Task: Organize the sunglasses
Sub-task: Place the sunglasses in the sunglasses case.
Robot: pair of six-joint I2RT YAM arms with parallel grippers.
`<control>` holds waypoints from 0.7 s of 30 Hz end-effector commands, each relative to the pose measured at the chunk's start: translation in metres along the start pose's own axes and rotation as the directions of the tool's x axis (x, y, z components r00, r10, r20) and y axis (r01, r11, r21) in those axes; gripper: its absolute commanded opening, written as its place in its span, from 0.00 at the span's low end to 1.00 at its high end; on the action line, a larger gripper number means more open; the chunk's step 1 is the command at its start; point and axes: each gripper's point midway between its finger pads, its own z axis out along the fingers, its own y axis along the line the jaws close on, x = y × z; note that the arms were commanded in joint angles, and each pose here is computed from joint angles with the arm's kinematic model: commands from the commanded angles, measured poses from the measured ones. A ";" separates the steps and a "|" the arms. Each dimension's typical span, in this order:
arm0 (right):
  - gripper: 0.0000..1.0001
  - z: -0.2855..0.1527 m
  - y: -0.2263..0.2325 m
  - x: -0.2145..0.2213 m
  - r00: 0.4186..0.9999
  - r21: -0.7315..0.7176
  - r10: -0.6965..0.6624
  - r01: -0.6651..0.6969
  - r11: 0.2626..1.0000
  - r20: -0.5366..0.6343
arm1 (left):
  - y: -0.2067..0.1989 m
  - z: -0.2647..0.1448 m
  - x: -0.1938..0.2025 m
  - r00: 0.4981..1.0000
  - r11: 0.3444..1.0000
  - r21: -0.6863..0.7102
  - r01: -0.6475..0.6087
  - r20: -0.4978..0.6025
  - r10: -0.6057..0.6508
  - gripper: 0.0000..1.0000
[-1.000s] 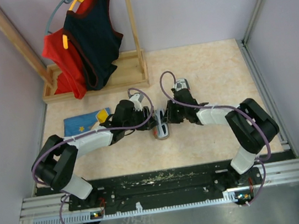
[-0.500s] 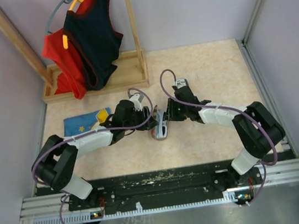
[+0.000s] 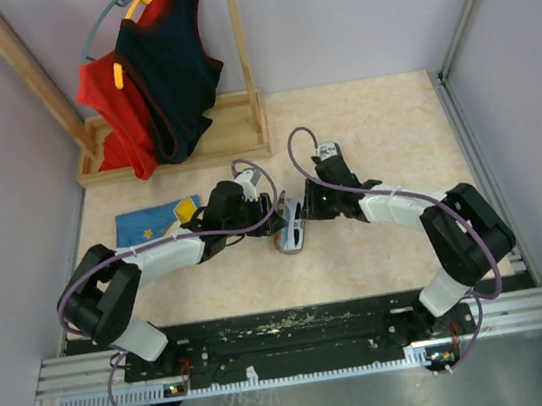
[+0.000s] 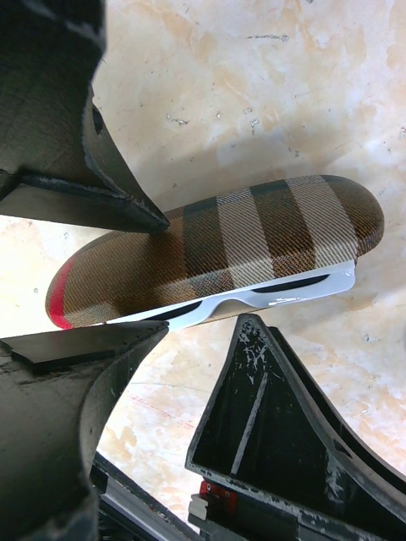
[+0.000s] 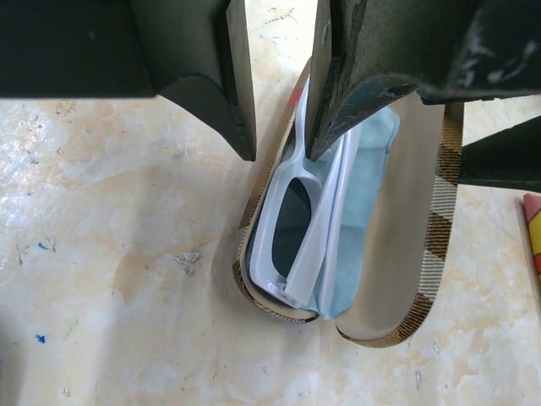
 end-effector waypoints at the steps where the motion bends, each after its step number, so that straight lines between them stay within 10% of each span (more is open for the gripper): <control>1: 0.28 0.005 0.020 -0.012 1.000 -0.061 -0.021 0.023 0.998 0.023 | -0.012 -0.004 -0.007 1.000 0.999 0.036 -0.006 0.014 0.006 0.52; 21: 0.17 0.026 0.008 0.000 0.999 -0.011 -0.038 0.037 0.999 -0.023 | -0.021 0.000 -0.004 1.000 0.998 0.054 -0.014 0.002 0.014 0.52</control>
